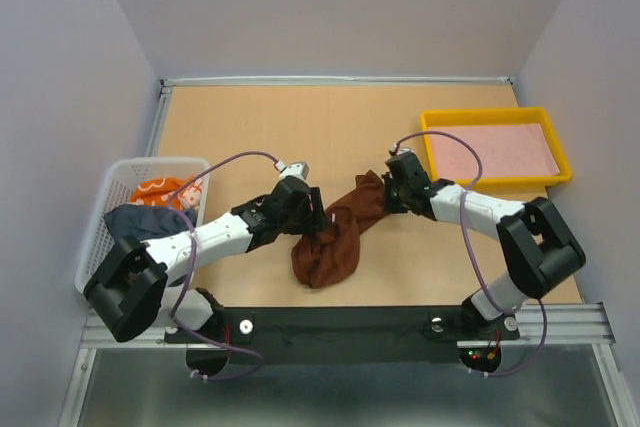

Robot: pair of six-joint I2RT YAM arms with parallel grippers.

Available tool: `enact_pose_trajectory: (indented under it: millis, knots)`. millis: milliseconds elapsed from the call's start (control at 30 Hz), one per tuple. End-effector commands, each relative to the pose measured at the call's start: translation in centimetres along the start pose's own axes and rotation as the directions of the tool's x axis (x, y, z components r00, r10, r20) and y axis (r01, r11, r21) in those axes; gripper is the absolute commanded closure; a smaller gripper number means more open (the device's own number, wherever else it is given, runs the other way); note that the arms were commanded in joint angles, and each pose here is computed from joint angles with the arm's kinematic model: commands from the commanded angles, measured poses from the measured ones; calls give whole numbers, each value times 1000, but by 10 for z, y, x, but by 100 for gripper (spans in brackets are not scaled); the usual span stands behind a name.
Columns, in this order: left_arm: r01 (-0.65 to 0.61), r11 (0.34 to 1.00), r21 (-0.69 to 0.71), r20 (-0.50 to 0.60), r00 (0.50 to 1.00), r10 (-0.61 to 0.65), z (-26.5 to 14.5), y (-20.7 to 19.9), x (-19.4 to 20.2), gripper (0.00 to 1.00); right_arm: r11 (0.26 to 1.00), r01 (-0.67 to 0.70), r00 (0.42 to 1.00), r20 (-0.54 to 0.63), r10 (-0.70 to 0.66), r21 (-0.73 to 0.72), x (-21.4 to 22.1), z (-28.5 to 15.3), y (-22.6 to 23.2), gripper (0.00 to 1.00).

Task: Fold and stack the towels
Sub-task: Flatten out the crumpled towel

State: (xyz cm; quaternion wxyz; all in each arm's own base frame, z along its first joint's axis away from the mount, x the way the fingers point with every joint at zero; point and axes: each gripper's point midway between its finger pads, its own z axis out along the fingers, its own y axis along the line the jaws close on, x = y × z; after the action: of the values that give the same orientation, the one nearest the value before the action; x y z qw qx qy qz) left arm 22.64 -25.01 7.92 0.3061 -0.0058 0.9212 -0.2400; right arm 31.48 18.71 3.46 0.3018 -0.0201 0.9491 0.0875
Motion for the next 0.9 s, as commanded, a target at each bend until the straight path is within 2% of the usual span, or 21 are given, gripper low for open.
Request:
enact_pose_trajectory:
  millis: [0,100,200,300,333,367,433,600,767,867]
  knots:
    - [-49,999,18,91,995,47,0,-28,-42,32,981,-70,982,158,100,-182,-23,-14,7,99]
    - [-74,997,-6,86,994,74,16,-34,-52,32,970,-99,974,180,140,-221,-27,-22,-1,100]
    - [-118,993,17,99,988,115,34,-61,-76,32,962,-99,972,182,148,-256,-24,-26,-3,99]
    - [-152,988,21,49,987,151,60,-71,-74,33,956,-100,971,183,154,-275,-17,-28,-5,100]
    - [-158,986,45,64,986,155,63,-85,-87,33,954,-101,970,185,158,-283,-17,-30,-5,100]
    - [-175,983,47,16,985,174,77,-85,-77,34,954,-104,971,177,158,-282,-12,-29,-7,100]
    - [-180,981,77,20,984,179,86,-100,-85,35,953,-110,970,179,165,-282,-12,-29,-8,100]
    - [-186,981,47,-29,982,188,120,-97,-77,38,951,-118,969,178,174,-285,-8,-30,-11,100]
    - [-180,983,27,-51,982,182,135,-94,-68,43,950,-117,967,183,174,-288,-8,-31,-12,100]
    - [-191,981,-30,-58,980,189,144,-81,-59,46,949,-114,968,182,172,-293,-9,-30,-11,100]
